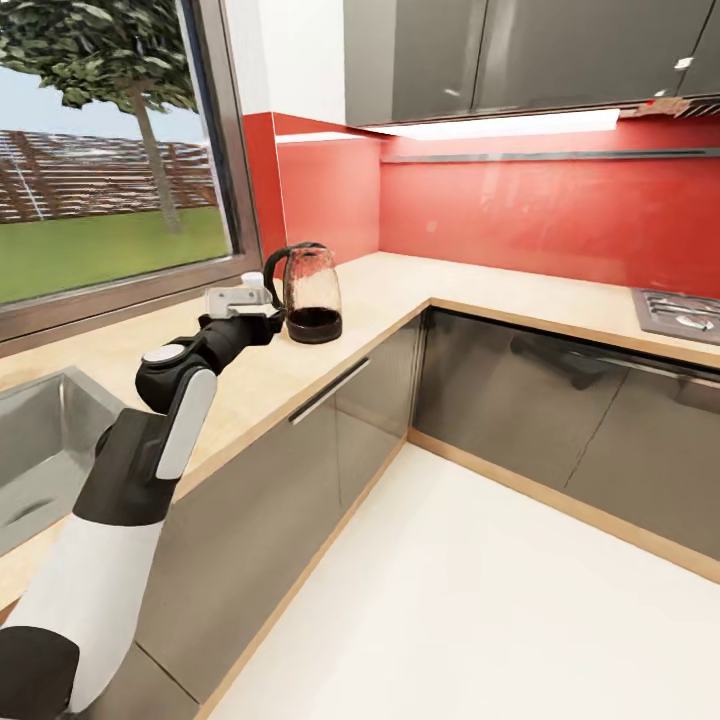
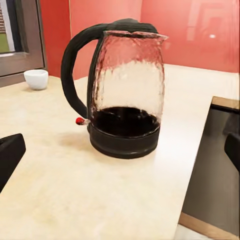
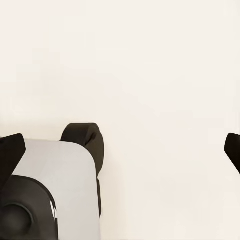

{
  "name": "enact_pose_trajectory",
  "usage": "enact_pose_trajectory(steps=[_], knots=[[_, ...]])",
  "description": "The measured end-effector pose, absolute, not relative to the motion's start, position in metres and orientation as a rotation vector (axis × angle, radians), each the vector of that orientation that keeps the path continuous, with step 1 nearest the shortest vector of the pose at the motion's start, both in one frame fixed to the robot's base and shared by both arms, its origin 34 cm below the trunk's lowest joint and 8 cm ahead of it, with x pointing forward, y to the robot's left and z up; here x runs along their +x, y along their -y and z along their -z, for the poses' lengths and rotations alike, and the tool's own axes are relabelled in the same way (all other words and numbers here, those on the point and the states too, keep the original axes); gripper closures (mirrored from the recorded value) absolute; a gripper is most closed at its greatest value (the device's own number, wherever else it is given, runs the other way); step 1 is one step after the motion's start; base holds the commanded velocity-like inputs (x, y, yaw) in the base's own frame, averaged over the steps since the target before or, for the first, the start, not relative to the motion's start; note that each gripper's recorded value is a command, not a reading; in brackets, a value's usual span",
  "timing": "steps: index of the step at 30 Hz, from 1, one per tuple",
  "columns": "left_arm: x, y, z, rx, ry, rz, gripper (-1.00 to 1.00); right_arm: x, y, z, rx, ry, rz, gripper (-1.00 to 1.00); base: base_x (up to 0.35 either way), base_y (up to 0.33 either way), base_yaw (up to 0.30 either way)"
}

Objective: Set up a coffee station on the kitchen countertop: keep the coffee maker on the countertop, move the bottle of coffee from the kitchen shelf to the counter next to the coffee maker, place a paper coffee filter on top of the coffee maker, put the saucer next to the coffee maker with the coffee cup on the saucer, and place the electric kettle next to the coffee maker.

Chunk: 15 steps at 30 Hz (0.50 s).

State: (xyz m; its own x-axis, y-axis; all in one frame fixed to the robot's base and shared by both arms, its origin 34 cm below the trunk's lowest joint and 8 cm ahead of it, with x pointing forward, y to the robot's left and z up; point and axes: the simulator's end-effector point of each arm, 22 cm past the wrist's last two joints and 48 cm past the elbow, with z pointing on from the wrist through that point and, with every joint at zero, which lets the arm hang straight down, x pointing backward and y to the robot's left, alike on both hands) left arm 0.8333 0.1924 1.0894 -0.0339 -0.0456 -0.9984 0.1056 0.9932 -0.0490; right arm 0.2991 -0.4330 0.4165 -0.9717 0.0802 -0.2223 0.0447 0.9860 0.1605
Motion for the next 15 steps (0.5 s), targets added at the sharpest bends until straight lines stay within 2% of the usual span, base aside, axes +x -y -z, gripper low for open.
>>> enact_pose_trajectory(steps=[15], knots=[[0.837,-0.183,-1.079,0.079,-1.624,0.155,-1.00,0.299,0.433,-0.416,0.093,-2.903,-0.229,-1.00,0.115,0.008,0.000]])
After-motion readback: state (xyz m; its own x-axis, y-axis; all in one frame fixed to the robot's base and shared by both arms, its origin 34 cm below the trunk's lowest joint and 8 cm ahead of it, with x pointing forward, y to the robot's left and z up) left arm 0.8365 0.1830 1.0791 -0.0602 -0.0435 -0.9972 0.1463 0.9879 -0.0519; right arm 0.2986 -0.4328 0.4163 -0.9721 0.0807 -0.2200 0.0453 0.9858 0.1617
